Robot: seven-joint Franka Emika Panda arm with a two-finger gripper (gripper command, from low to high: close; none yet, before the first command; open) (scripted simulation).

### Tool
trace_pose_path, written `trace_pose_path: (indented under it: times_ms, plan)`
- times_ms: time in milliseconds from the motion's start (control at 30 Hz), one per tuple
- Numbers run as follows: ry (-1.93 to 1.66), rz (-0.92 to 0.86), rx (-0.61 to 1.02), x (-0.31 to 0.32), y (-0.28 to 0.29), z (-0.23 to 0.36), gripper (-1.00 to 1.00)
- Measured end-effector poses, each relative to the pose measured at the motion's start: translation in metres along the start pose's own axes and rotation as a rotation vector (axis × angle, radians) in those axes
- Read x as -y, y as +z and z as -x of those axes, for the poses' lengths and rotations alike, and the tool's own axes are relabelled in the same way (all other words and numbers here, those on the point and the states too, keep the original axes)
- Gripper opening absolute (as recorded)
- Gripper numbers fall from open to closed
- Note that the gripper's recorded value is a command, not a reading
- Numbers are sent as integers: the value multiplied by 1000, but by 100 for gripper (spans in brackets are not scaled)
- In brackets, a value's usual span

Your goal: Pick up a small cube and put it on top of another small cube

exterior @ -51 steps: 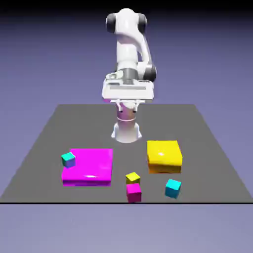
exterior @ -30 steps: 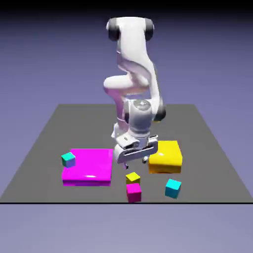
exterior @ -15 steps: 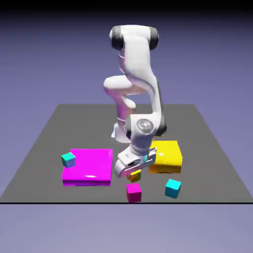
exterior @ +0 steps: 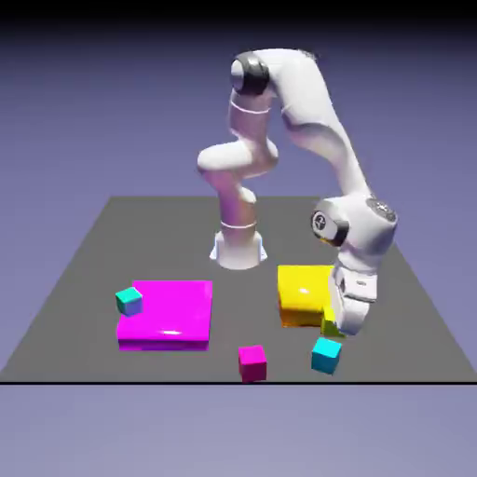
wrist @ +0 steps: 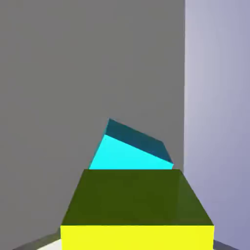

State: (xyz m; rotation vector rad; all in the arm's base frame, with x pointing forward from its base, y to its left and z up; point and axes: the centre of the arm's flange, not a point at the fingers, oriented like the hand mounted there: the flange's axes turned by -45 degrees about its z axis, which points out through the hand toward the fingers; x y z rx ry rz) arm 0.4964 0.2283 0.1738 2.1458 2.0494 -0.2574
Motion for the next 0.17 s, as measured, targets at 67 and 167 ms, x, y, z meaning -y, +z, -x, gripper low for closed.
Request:
trace_pose_path:
  times_ms: [67,167]
  plan:
    - [0,1,0,0,0,0,100]
    - [0,1,0,-1,-56,3,100]
